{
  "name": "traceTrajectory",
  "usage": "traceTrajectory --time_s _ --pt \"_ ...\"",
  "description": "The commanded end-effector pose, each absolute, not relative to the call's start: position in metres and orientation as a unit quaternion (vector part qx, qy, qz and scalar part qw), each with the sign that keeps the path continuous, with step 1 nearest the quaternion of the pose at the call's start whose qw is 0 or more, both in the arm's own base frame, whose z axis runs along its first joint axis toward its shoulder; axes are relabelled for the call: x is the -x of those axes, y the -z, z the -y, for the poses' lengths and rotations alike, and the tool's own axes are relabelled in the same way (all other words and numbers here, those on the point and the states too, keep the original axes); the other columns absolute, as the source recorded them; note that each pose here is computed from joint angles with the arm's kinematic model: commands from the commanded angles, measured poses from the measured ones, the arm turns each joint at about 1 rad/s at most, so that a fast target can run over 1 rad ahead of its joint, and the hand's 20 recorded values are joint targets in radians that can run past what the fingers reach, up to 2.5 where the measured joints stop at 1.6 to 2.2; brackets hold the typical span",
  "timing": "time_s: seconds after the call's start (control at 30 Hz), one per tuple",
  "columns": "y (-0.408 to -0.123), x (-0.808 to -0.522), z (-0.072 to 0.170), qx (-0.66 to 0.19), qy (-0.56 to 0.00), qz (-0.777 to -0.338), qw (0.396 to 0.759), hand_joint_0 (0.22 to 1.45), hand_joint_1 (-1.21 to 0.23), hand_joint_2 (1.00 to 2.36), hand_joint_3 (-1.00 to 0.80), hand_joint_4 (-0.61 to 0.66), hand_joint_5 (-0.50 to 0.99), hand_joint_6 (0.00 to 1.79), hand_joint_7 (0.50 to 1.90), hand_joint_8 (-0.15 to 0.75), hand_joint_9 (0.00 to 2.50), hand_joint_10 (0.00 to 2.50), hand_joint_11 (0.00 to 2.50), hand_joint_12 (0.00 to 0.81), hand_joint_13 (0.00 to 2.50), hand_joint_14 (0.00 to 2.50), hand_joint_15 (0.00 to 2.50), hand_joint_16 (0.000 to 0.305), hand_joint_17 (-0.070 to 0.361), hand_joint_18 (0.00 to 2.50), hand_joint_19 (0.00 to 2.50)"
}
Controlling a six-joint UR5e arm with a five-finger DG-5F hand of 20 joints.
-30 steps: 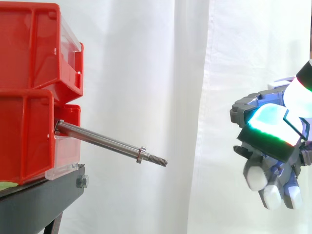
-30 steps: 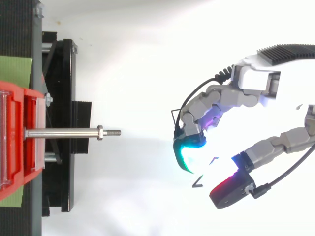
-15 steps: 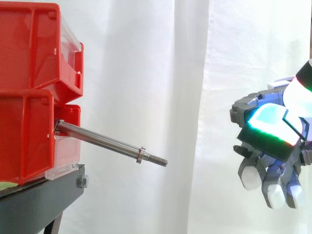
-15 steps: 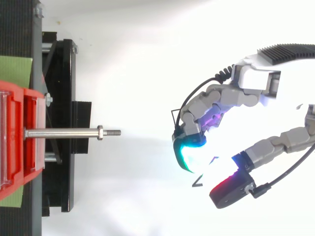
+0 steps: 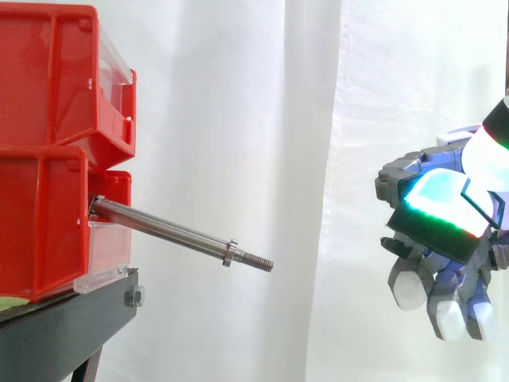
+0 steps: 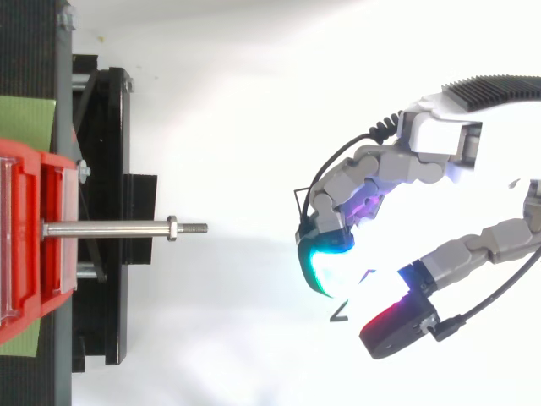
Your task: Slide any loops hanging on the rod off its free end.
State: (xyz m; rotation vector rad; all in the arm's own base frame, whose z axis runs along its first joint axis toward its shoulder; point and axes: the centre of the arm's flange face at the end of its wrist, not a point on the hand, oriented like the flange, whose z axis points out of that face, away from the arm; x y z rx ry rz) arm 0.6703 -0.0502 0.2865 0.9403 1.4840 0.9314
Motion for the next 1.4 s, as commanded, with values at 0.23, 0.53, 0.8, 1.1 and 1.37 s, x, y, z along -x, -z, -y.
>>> traceTrajectory --time_s 0.23,0.53,0.8,1.1,1.37 --pt "-0.2863 -0.6701 0.0502 -0.397 -0.393 -0.626 0.545 0.60 -0.72 1.02 -0.18 0.00 -0.17 0.89 1.15 0.323 0.76 0.01 0.18 0.333 0.93 0.01 0.17 0.051 0.115 1.00 0.39" --pt "-0.2863 -0.6701 0.0502 -0.397 -0.393 -0.626 0.545 0.60 -0.72 1.02 -0.19 0.00 -0.17 0.89 1.15 0.322 0.77 0.01 0.18 0.332 0.93 0.01 0.18 0.051 0.114 1.01 0.39" --pt "-0.2870 -0.6705 0.0501 -0.396 -0.393 -0.625 0.545 0.60 -0.72 1.02 -0.18 -0.01 -0.17 0.89 1.15 0.323 0.78 0.01 0.18 0.333 0.94 0.01 0.18 0.051 0.114 1.01 0.39" --pt "-0.2863 -0.6702 0.0492 -0.396 -0.393 -0.626 0.545 0.60 -0.72 1.02 -0.19 0.00 -0.17 0.89 1.15 0.327 0.79 0.01 0.19 0.333 0.95 0.01 0.18 0.051 0.114 1.01 0.39" --pt "-0.2863 -0.6701 0.0502 -0.397 -0.393 -0.626 0.545 0.60 -0.72 1.02 -0.19 0.00 -0.17 0.89 1.15 0.326 0.79 0.01 0.19 0.334 0.95 0.01 0.18 0.051 0.114 1.01 0.38"
